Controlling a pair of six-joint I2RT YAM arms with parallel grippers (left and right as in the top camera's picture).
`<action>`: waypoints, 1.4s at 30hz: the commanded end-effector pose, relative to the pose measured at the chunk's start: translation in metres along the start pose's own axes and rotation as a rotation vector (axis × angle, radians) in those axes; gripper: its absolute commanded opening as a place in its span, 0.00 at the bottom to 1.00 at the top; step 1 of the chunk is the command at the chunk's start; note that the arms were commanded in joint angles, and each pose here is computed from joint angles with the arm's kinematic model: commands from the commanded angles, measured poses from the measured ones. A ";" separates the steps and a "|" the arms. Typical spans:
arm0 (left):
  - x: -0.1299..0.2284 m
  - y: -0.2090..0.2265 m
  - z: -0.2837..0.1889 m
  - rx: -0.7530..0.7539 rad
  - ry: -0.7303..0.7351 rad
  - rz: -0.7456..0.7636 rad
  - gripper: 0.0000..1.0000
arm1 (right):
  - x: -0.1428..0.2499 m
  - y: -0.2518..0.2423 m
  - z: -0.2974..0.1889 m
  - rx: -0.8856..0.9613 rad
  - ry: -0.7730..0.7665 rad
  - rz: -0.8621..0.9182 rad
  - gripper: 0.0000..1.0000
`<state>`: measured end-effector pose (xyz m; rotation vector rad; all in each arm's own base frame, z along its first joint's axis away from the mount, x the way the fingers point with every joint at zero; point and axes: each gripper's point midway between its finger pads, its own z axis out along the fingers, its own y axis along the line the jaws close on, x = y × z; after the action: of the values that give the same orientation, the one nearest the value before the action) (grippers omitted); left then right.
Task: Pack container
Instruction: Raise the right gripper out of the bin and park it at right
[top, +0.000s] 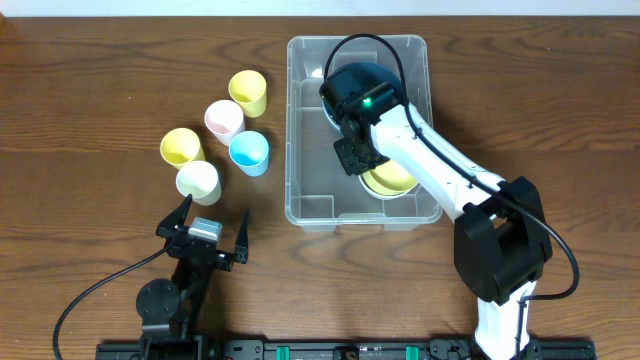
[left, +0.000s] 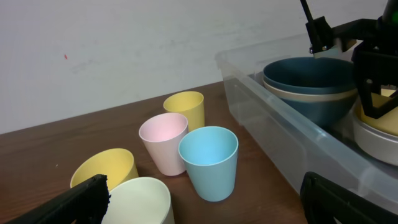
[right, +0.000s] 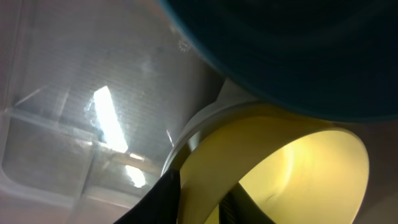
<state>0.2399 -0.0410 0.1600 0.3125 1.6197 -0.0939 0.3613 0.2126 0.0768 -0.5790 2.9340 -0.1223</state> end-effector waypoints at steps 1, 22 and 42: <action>0.016 -0.002 0.001 0.009 0.045 0.000 0.98 | -0.001 -0.021 0.003 0.059 0.001 0.014 0.24; 0.016 -0.002 0.001 0.009 0.045 0.000 0.98 | -0.006 -0.035 0.005 0.051 -0.008 0.057 0.67; 0.016 -0.002 0.001 0.009 0.045 0.000 0.98 | -0.066 -0.125 -0.129 0.030 -0.289 0.460 0.99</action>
<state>0.2399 -0.0410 0.1600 0.3125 1.6197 -0.0939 0.4352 0.1654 0.1931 -0.0861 2.7621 -0.0305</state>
